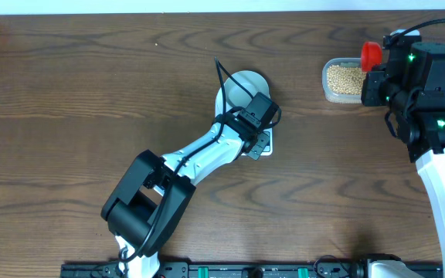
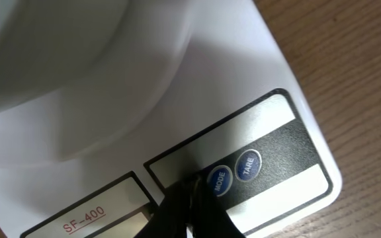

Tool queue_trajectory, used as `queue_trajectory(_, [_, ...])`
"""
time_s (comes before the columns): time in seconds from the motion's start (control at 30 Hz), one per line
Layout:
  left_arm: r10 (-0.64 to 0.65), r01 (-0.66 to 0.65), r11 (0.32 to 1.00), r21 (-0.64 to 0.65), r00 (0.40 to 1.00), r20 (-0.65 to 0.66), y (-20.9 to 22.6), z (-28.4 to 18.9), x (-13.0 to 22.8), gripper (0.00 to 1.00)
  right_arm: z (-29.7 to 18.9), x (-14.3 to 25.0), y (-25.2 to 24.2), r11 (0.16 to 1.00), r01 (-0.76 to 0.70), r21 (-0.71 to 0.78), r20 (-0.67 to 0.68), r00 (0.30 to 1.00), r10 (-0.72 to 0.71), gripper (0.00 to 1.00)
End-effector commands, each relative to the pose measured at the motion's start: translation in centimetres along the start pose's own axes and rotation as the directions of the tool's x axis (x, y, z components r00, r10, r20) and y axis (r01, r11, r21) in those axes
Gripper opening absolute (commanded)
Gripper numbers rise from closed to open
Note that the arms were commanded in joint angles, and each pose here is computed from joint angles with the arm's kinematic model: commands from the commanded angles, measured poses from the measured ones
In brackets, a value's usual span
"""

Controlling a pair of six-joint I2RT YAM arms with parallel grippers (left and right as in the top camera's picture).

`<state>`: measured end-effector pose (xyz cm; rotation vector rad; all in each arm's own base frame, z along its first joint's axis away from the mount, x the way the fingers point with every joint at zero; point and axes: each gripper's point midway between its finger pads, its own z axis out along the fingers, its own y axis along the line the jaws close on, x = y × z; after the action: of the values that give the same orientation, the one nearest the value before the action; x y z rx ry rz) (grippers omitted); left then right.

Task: Scoop item into bowl and weigh 50g on scale
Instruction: 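Press the scale's tare button with the left gripper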

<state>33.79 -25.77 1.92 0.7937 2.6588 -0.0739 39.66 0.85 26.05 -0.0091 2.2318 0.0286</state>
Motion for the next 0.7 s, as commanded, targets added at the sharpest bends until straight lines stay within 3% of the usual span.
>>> queue_trajectory(0.0, [0.011, -0.012, 0.999, -0.043, 1.000, -0.022, 0.9, 0.8, 0.6, 0.07, -0.5, -0.9, -0.2, 1.000, 0.006, 0.004, 0.023, 1.000, -0.006, 0.01])
queue_trajectory(0.67, [0.016, -0.016, 1.000, -0.001, 0.997, -0.075, 0.1, 2.7, 2.5, 0.07, -0.5, -0.9, -0.2, 1.000, 0.006, 0.004, 0.023, 1.000, -0.006, 0.01])
